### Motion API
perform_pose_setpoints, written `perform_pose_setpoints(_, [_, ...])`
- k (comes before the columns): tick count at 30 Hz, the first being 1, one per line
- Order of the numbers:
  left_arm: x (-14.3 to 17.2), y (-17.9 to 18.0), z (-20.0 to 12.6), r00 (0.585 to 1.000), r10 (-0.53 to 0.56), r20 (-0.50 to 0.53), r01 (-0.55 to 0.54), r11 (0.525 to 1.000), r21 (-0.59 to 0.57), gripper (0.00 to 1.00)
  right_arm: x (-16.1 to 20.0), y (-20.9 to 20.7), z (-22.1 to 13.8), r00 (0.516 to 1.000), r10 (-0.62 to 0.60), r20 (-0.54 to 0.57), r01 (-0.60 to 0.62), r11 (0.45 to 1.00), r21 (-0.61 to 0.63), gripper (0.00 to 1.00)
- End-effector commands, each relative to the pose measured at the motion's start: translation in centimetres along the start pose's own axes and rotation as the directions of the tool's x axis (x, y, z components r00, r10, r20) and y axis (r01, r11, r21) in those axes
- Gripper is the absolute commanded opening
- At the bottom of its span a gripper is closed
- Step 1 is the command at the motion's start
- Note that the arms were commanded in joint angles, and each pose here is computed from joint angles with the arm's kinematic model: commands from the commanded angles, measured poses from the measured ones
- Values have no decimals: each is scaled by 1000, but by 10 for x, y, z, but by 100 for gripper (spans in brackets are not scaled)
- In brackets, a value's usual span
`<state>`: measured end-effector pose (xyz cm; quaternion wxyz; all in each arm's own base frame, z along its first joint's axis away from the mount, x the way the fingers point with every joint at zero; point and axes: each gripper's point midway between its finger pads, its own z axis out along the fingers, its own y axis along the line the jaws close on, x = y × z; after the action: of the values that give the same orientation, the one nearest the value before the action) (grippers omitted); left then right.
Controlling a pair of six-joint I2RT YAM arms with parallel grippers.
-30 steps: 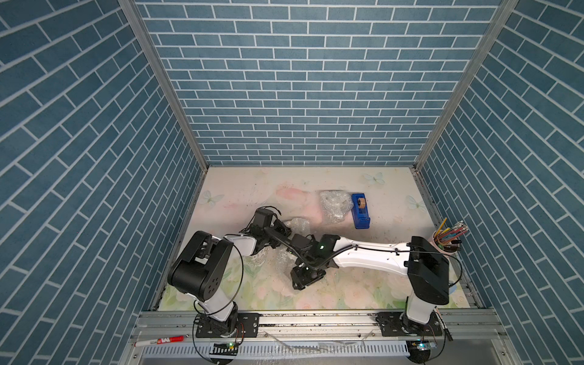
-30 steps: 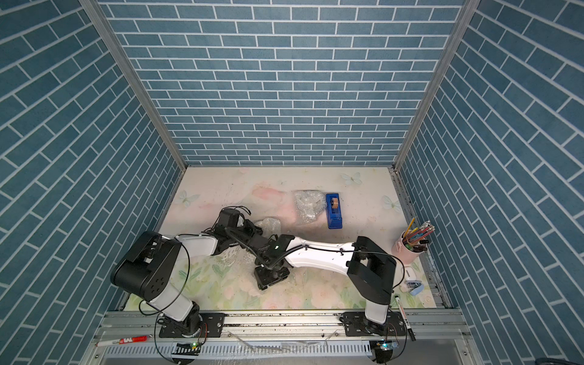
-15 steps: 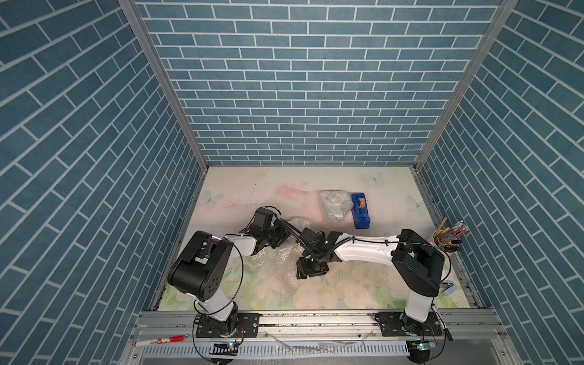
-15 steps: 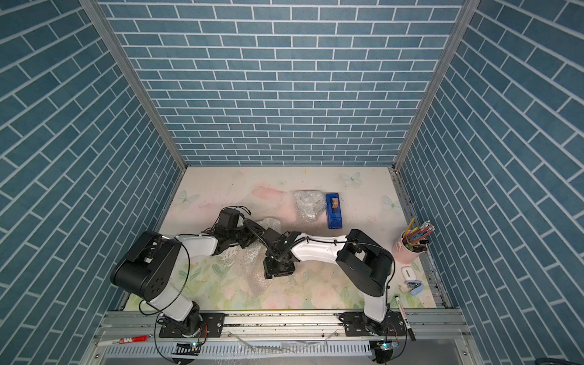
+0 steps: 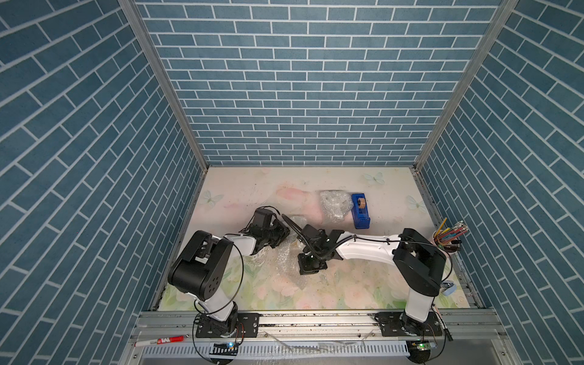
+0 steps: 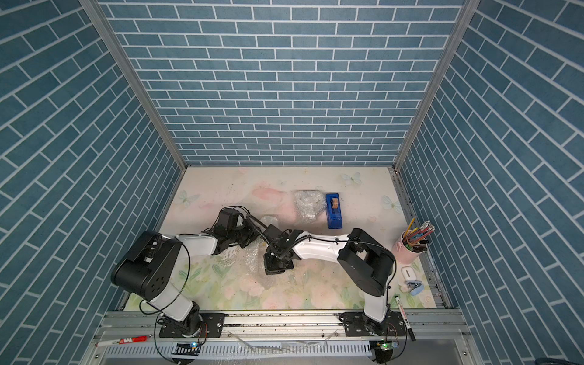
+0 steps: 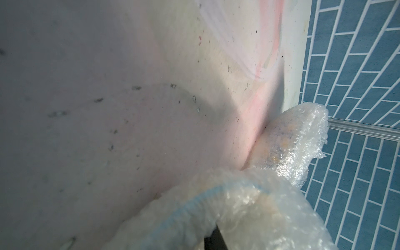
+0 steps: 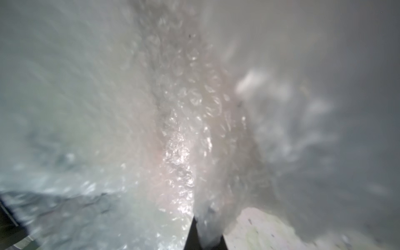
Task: Wrap bowls in bubble wrap
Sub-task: Wrap the bowl in bubble wrap.
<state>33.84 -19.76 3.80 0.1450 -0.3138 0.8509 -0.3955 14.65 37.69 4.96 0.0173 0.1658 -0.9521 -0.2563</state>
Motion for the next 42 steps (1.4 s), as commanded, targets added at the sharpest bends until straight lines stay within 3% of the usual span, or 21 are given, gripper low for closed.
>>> perform_pose_setpoints(1, [17,49,5,998,-46,-46,38,987,-155,17,-28,21,-45,989,-22,145,32,998,-61,0])
perform_pose_setpoints(9, [17,47,4,998,-36,-49,29,988,-149,17,-94,41,-85,958,-19,288,55,991,-118,0])
perform_pose_setpoints(17, [19,25,-2,998,0,-55,-6,994,-108,17,-155,27,-70,949,84,303,-49,991,-123,0])
perform_pose_setpoints(29, [14,-47,-45,994,111,19,-111,993,31,24,-134,-18,-27,979,147,143,-158,985,65,0])
perform_pose_setpoints(36, [30,-70,-86,987,146,67,-153,980,125,36,-143,-12,-25,977,178,119,-180,984,1,0])
perform_pose_setpoints(42, [41,-51,-84,985,168,29,-169,984,60,40,-152,-3,-31,971,203,125,-195,978,-71,0])
